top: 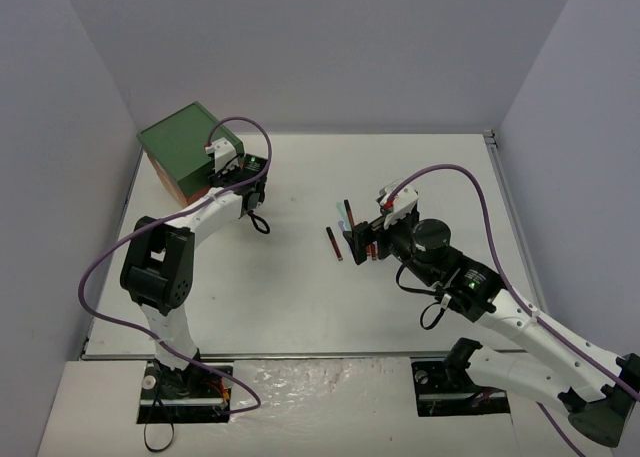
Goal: Organize the makeup
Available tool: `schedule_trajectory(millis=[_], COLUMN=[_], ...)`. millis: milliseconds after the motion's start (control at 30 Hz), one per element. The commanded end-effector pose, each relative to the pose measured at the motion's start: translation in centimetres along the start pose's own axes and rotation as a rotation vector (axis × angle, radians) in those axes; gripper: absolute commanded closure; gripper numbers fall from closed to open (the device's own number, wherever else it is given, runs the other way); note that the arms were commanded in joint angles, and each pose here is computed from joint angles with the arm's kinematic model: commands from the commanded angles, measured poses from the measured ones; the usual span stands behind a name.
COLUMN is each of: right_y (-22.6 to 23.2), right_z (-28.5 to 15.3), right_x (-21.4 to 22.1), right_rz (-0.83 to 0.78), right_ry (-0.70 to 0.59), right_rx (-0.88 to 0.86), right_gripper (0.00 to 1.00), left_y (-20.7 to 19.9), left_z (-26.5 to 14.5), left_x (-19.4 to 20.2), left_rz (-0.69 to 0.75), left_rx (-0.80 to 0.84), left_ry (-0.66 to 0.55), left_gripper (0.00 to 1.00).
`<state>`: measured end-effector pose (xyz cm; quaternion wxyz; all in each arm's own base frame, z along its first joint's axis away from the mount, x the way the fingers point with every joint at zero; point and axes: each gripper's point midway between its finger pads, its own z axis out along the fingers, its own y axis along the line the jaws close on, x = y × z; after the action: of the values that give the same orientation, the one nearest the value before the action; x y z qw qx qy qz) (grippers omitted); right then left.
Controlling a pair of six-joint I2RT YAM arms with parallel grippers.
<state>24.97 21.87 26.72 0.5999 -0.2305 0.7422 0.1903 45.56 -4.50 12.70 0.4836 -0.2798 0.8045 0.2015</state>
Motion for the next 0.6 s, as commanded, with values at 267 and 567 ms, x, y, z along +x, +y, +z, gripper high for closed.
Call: schedule_trajectory(millis=[267,567], right_y=[0.2,0.2], right_z=[0.1,0.1], right_x=[-2.5,-2.6], right_rz=[0.020,0.018], right_ry=[-0.094,-0.099], right_rx=[-0.013,-0.011], right_gripper=[0.00,0.00], left_y=[-1.0,-0.7], left_z=[-0.8,-3.6], left_x=[-4.1,-3.1], left_rz=[-0.126,-0.131], left_rx=[0.016,0.061], left_ry=[-0.074,-0.050], left_gripper=[0.96,1.00])
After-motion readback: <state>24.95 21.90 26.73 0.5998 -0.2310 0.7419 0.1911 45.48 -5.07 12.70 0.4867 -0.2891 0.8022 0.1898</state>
